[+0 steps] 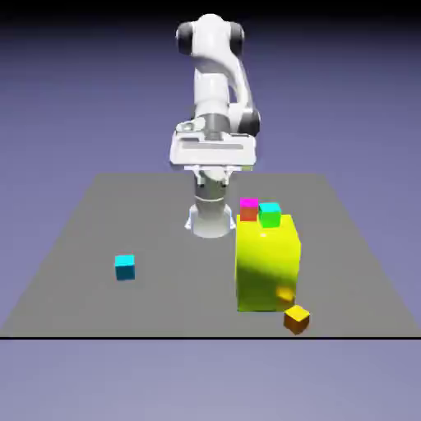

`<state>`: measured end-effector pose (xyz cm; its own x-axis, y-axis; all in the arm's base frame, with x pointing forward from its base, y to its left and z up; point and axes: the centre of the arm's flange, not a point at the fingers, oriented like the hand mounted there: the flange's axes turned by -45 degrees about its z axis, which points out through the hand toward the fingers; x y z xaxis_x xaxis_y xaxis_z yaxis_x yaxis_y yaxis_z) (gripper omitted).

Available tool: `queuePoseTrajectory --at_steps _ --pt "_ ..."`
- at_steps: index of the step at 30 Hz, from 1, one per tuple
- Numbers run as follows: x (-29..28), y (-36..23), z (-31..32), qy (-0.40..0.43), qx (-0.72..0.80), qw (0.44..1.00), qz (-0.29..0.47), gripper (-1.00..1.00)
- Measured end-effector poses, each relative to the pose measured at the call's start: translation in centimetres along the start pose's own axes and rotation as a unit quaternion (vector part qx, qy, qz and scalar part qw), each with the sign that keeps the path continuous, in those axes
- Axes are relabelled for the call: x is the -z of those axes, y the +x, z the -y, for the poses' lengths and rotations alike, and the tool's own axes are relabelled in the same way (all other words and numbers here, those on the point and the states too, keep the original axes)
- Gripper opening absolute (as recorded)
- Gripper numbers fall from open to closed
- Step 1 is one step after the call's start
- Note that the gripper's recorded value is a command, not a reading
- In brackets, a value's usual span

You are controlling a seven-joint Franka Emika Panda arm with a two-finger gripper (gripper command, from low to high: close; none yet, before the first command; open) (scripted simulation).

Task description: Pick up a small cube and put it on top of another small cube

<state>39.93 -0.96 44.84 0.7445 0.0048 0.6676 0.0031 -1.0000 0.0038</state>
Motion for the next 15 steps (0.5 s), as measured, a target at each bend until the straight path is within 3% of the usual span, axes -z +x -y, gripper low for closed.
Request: queuePoseTrajectory --at_steps 7,15 --pt "-7.5 -1.7 -8.6 -0.011 -0.142 0.973 0.184 0.0" --pt "-13.8 -7.0 -18.1 -0.001 -0.299 0.883 0.361 0.0"
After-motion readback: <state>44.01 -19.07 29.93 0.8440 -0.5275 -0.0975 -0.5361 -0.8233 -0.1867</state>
